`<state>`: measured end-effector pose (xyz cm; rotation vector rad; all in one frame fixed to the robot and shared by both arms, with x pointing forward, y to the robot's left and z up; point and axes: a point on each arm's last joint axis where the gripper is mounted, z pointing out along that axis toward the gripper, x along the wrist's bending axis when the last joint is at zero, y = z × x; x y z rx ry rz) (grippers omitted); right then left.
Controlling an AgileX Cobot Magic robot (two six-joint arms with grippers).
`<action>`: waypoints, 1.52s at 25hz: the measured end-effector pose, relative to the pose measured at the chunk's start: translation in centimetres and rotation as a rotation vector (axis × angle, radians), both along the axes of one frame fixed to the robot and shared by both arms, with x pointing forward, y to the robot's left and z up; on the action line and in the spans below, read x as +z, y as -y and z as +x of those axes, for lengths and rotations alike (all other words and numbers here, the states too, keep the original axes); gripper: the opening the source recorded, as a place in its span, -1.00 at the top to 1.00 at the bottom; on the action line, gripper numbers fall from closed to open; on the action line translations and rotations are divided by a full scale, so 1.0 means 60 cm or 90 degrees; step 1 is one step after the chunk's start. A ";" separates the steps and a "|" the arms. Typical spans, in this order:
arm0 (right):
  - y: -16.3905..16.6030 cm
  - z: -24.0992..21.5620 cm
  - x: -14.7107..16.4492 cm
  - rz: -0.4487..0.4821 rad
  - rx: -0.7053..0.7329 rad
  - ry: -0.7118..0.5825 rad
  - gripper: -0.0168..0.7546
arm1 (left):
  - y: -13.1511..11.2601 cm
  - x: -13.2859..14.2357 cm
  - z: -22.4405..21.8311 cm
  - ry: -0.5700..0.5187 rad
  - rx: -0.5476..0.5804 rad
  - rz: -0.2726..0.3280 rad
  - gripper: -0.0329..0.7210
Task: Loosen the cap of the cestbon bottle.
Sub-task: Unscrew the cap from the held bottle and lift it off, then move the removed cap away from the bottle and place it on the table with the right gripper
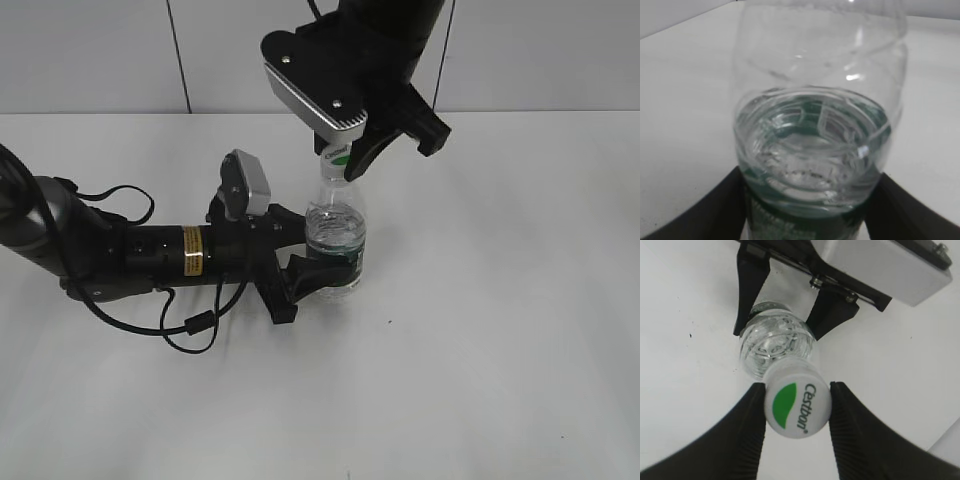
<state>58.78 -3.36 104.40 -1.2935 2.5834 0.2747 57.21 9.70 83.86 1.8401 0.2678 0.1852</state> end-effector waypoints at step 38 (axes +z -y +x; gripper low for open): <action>0.025 -0.009 0.067 0.196 -1.028 -0.212 0.19 | -0.019 -0.001 0.005 0.003 -0.015 0.014 -0.19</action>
